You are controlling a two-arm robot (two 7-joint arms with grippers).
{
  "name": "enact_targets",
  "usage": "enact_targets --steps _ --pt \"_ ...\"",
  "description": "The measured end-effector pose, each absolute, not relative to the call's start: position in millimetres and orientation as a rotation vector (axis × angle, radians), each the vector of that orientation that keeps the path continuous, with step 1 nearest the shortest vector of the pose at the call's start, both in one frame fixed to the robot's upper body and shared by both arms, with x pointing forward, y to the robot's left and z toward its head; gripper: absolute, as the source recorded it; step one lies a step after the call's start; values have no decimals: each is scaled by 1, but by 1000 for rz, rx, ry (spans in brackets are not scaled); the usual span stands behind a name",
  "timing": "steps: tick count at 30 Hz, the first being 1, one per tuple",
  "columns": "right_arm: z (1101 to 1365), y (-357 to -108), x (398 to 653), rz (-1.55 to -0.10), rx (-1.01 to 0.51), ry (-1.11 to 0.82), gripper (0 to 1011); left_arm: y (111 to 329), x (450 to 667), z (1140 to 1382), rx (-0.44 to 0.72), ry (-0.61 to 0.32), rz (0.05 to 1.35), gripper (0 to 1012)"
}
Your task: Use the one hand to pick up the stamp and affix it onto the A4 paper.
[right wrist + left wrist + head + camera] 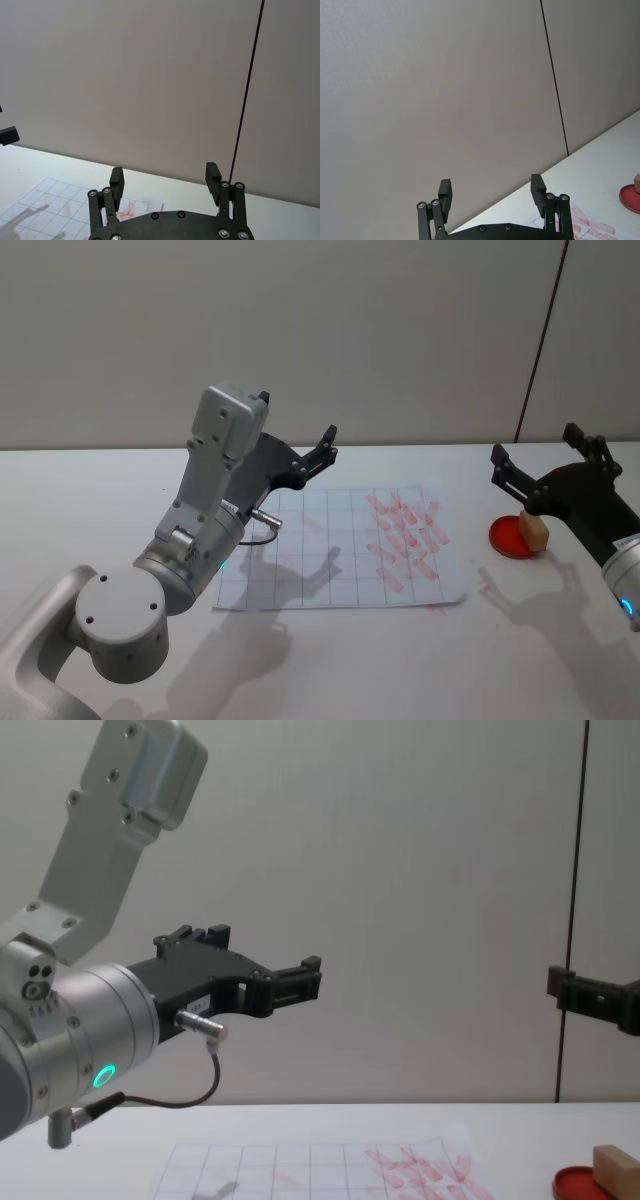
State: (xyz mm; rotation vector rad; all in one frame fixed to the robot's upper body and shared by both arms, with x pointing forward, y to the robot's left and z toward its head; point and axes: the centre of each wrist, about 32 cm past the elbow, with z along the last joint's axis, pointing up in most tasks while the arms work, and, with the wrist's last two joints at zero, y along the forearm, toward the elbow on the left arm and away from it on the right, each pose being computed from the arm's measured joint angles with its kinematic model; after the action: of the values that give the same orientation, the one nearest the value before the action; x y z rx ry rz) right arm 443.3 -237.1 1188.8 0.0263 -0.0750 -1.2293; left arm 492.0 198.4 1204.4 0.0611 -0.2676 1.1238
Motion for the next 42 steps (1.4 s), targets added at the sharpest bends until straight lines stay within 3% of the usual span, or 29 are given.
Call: enact_targets --steps 31,42 --pt "1189 -237 443 -1231 25 -74 1001 198 492 1204 61 -268 1124 1001" --pt "1191 -230 438 -1304 -17 -43 1001 198 492 1204 61 -268 1124 1001"
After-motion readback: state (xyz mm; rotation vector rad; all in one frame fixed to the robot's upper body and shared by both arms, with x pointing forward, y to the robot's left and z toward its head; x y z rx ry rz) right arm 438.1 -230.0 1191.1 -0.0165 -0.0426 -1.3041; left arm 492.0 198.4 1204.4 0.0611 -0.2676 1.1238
